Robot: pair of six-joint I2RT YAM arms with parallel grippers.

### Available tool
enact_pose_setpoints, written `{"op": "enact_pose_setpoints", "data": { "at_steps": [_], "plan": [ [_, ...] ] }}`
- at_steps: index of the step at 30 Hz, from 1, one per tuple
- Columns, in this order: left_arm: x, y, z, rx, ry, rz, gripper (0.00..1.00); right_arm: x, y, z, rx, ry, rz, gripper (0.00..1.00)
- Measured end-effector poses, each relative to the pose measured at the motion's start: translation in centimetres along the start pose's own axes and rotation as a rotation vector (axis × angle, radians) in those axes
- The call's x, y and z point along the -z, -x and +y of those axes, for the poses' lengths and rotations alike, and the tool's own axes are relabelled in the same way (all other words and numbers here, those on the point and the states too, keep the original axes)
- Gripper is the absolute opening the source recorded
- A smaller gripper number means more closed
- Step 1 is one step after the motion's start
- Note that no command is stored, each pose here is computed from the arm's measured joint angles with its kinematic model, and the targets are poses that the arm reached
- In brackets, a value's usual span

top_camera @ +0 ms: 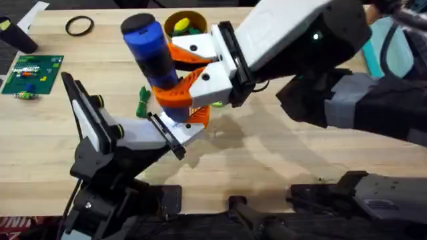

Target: Pick up the gripper from the table and insert it into the empty holder that is missing its gripper. Then pick up a screw, insert it into the mounting hole, and use the screwdriver to tighten it. Finally, clean up the table by picking up the vegetable and placing it into the bucket.

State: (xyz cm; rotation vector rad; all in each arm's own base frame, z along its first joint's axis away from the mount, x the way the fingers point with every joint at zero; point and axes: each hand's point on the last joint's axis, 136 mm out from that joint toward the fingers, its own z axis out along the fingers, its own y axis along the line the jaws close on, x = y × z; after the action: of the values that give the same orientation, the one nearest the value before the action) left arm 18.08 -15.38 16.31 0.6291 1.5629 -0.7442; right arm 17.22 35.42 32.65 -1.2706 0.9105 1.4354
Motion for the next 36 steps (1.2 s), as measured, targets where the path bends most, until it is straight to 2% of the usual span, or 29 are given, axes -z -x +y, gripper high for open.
{"op": "enact_pose_setpoints", "data": {
  "at_steps": [19,28,36],
  "plan": [
    [0.0,0.0,0.0,-0.001,0.002,-0.001,0.01,0.4,0.5,-0.4,-0.034,-0.02,-0.023,0.077],
    [0.0,0.0,0.0,-0.001,0.002,-0.001,0.01,0.0,2.2,-0.8,-0.002,-0.016,-0.041,0.077],
    [0.0,0.0,0.0,-0.001,0.003,-0.001,0.01,-0.1,2.0,-1.0,-0.002,-0.021,-0.028,0.077]
  ]
}}
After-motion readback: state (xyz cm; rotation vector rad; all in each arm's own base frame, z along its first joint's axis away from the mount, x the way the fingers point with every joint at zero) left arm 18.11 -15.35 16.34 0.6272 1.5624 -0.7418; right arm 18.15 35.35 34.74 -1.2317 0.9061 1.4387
